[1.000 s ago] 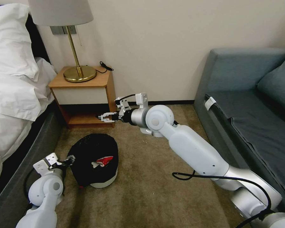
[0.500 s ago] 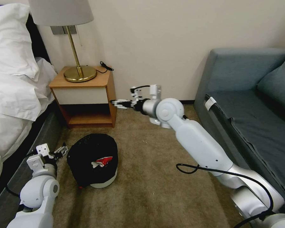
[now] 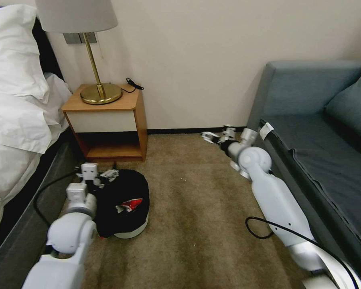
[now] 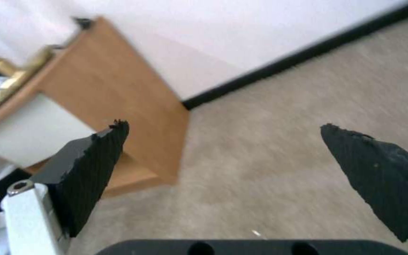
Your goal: Pick up the trash bin, then pick up the garbage on the floor and place it into the trash bin.
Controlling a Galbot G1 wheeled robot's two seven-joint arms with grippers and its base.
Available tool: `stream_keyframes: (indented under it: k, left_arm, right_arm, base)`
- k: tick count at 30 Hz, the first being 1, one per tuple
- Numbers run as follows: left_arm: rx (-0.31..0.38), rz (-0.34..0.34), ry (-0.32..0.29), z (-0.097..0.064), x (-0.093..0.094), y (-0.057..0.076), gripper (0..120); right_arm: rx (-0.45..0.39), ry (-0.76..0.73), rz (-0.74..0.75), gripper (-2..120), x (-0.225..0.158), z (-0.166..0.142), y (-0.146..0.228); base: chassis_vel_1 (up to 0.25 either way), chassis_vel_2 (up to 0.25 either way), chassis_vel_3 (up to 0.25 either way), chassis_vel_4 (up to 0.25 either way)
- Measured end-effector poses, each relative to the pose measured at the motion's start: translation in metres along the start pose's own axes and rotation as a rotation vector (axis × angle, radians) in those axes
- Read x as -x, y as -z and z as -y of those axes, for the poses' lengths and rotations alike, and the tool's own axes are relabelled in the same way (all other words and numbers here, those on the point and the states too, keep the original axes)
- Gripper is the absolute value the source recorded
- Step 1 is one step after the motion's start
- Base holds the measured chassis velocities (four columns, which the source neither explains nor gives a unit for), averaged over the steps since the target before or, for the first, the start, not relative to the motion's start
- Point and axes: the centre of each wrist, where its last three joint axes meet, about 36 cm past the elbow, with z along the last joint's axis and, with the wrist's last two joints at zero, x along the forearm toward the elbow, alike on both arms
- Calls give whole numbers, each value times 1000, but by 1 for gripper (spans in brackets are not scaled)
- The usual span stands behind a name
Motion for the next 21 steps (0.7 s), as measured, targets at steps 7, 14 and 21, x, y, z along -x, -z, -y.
stream_keyframes:
  k: [7,14,21]
  left_arm:
    - [26,7,-98,9,5,-20,100]
    - [41,12,-156,4,16,-34,100]
    - [46,13,-200,15,16,-50,100]
  right_arm:
    - [65,-88,20,100,-7,62,-37]
    - [121,-142,41,100,-14,96,-58]
    - [196,-195,43,100,-18,131,-96]
  base:
    - [0,0,0,0]
    - [0,0,0,0]
    - [0,0,0,0]
